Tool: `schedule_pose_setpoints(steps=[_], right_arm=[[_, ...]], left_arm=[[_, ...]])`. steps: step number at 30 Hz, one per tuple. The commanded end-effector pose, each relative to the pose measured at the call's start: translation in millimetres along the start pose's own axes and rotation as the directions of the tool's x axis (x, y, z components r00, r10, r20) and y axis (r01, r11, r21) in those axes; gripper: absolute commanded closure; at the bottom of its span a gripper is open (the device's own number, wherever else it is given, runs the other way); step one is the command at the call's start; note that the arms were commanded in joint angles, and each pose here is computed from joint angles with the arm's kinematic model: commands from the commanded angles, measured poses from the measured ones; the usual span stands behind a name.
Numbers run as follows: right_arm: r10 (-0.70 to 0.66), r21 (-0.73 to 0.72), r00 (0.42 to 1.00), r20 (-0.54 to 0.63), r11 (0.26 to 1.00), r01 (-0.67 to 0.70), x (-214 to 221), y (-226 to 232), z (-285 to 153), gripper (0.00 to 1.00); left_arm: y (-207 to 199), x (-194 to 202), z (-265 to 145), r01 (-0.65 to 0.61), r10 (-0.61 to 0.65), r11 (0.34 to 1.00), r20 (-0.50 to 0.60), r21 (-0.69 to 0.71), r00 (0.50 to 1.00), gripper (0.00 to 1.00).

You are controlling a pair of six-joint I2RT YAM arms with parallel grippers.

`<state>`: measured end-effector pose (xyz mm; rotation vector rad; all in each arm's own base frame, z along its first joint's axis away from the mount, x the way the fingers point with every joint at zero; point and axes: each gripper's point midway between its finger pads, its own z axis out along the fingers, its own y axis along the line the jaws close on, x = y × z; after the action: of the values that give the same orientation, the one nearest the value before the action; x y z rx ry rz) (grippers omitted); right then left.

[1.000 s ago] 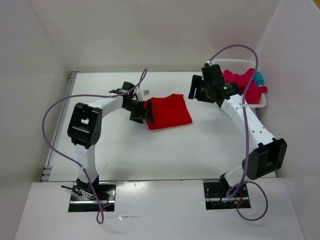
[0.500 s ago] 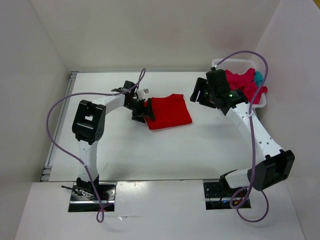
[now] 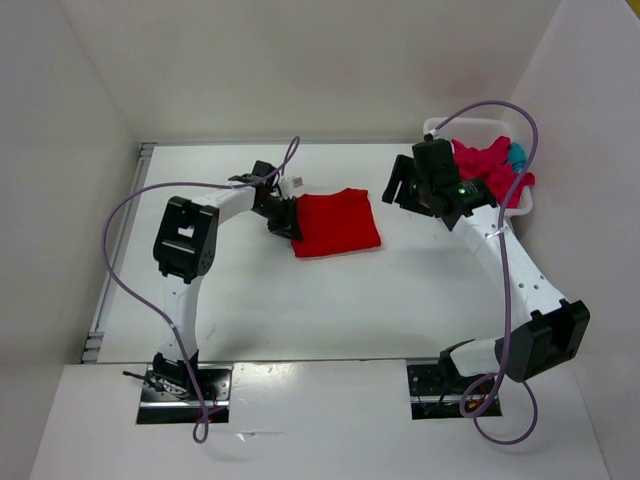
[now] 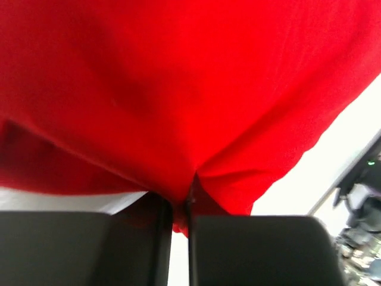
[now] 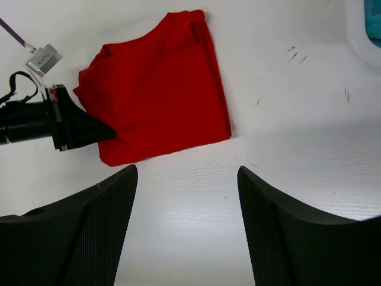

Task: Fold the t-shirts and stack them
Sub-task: Put the neatly folded tshirt into the corner of the board with the left arm

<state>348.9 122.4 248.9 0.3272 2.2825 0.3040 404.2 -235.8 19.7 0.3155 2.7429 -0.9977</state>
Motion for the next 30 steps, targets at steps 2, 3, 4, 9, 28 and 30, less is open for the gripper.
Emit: schedule_pose_setpoints(steps=[2, 3, 4, 9, 28, 30], right_arm=[[-0.007, -0.010, 0.998, 0.070, 1.000, 0.008, -16, 3, -16, 0.27], [-0.009, -0.005, 0.998, 0.062, 1.000, 0.009, -13, 1, -14, 0.27], [-0.007, -0.003, 0.997, 0.076, 1.000, 0.007, -16, 1, -14, 0.27], [-0.028, -0.001, 0.997, 0.076, 1.000, 0.028, -14, 0, -12, 0.27], [-0.106, -0.017, 0.994, 0.037, 0.994, 0.107, -19, 17, 4, 0.27], [-0.115, -0.016, 0.993, 0.019, 0.993, 0.116, -14, 18, 6, 0.27]], left_arm=[[72, -20, -26, -0.091, 0.108, 0.966, 0.055, -0.242, 0.993, 1.00], [88, -27, -39, -0.070, 0.095, 0.961, 0.082, -0.267, 0.992, 1.00], [96, -32, -50, -0.082, 0.115, 0.953, 0.097, -0.293, 0.989, 1.00], [142, -49, -99, -0.069, 0.135, 0.920, 0.144, -0.387, 0.980, 1.00], [333, -95, -262, -0.067, 0.259, 0.644, 0.134, -0.762, 0.957, 1.00], [350, -92, -274, -0.057, 0.250, 0.625, 0.130, -0.778, 0.959, 1.00]])
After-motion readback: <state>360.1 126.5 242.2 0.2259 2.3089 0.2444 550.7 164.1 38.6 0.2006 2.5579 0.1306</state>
